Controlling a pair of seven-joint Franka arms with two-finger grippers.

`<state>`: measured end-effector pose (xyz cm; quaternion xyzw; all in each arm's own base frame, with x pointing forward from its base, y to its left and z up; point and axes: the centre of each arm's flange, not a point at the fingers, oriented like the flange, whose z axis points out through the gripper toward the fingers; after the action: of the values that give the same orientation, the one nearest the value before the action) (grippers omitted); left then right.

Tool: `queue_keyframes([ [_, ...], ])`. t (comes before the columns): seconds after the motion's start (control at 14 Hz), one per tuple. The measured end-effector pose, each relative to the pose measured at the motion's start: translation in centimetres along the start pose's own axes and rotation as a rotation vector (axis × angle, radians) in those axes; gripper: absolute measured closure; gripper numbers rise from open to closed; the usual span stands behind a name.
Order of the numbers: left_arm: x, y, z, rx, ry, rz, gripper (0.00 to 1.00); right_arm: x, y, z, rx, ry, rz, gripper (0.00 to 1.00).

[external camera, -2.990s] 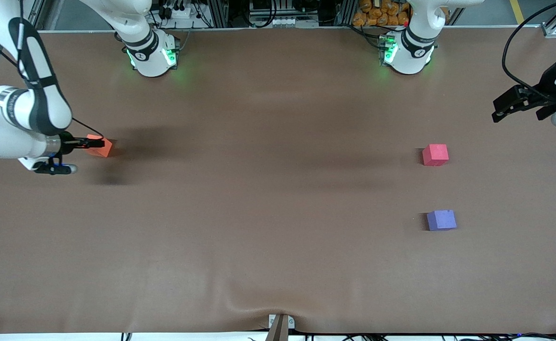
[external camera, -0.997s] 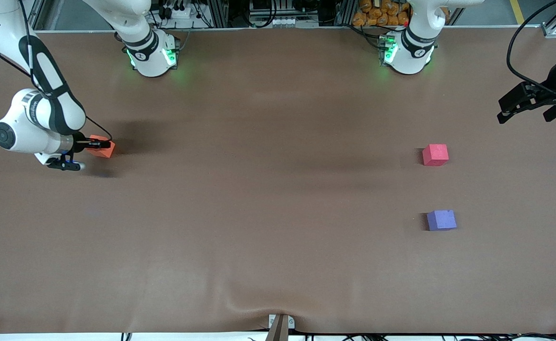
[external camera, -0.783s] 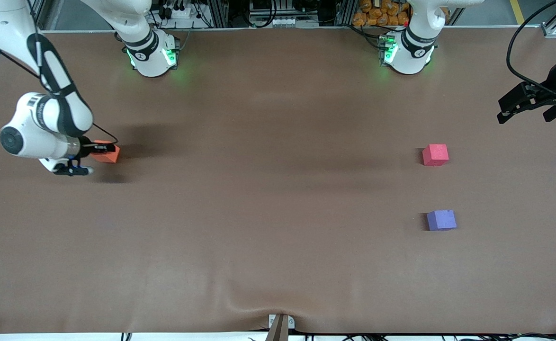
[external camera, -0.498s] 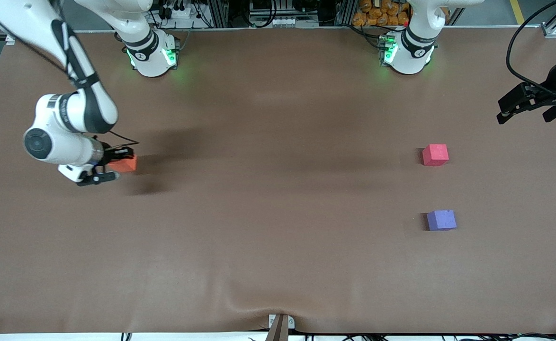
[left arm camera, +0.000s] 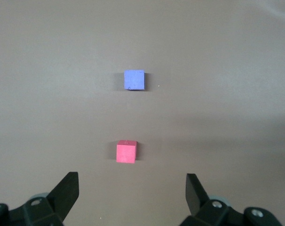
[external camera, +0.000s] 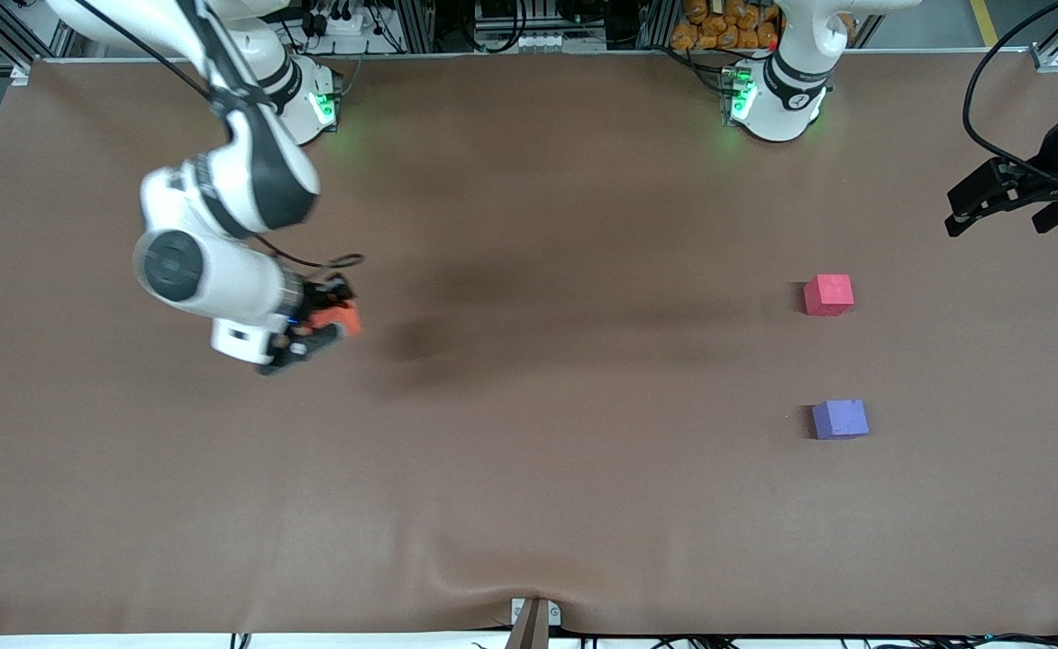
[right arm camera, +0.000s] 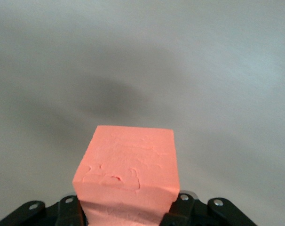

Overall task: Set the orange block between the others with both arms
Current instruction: 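Carry the orange cube with the right gripper toward the table middle, then set the orange cube down and open the right gripper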

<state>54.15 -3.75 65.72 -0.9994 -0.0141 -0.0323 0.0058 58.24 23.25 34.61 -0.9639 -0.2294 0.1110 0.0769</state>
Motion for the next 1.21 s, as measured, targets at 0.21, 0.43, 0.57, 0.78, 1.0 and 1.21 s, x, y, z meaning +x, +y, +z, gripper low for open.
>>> queue_keyframes([
  [0.21,0.0,0.0,0.0,0.000,0.000,0.000,0.00,4.9,-4.1,4.8,0.017,-0.035,0.039,0.41],
  [0.43,0.0,0.0,0.0,0.000,0.000,0.000,0.00,7.7,-9.6,9.1,0.007,-0.065,0.122,0.41],
  [0.57,0.0,0.0,0.0,0.000,0.000,0.000,0.00,8.5,-11.7,10.9,0.000,-0.076,0.154,0.41],
  [0.78,0.0,0.0,0.0,0.000,0.000,0.000,0.00,9.4,-12.2,12.1,-0.002,-0.080,0.236,0.41],
  [1.0,0.0,0.0,0.0,0.000,0.000,0.000,0.00,10.2,-13.3,13.8,-0.007,-0.088,0.326,0.41],
  [1.21,0.0,0.0,0.0,0.000,0.000,0.000,0.00,10.7,-14.4,15.7,-0.007,-0.072,0.358,0.41],
])
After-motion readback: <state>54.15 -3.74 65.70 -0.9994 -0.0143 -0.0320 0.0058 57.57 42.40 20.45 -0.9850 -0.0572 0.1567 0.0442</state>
